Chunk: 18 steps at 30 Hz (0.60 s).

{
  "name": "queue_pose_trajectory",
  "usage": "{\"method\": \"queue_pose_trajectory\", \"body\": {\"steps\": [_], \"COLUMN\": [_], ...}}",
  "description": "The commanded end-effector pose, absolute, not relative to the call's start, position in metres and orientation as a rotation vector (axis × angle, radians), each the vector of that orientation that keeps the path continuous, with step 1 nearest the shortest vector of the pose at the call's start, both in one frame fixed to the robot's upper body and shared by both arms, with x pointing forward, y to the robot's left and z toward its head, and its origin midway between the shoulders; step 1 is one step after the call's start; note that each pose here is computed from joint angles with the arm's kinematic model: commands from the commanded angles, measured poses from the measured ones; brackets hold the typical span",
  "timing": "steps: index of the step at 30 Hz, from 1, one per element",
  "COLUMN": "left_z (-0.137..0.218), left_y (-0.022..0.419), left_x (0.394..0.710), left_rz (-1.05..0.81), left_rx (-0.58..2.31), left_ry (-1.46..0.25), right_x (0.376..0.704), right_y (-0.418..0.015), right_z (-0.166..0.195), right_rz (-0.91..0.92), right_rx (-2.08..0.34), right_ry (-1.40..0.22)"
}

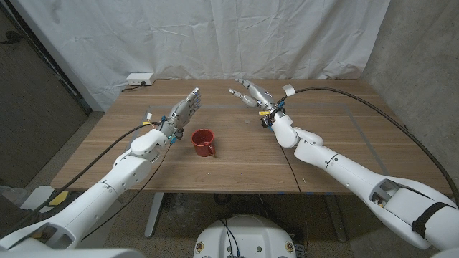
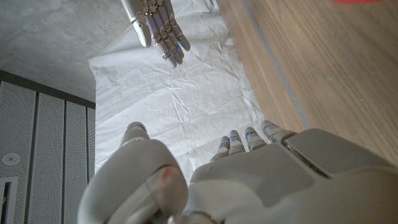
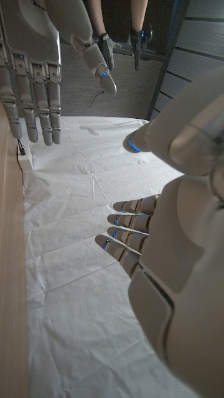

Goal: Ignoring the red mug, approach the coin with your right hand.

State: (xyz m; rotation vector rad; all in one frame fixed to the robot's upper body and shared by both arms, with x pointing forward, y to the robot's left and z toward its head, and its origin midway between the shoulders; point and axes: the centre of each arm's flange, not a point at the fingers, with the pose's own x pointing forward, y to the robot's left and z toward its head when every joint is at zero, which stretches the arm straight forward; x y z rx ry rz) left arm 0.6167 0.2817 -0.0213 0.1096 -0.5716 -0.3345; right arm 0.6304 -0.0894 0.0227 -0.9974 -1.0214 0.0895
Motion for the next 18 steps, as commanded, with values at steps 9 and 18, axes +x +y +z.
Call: {"method": "queue_pose_trajectory", "body": {"steps": [9,18], "left_z": [-0.0227,-0.0183], "left_y": [0.2815,0.2788], "left_x": [0.6115,0.6114], "left_rz": [-0.328,-0.331], "left_rx": [0.117,0.12], "left_ry": [-0.573,-0.575], "right_x": [0.6447,0.6464], "right_y": [-0.082,-0.0783], "right_z": [0.0188,0.0166], "right_rz": [0.042,0.02], "right_rx": [-1.083,-1.147], "right_ry": [-0.994,-0.997]}}
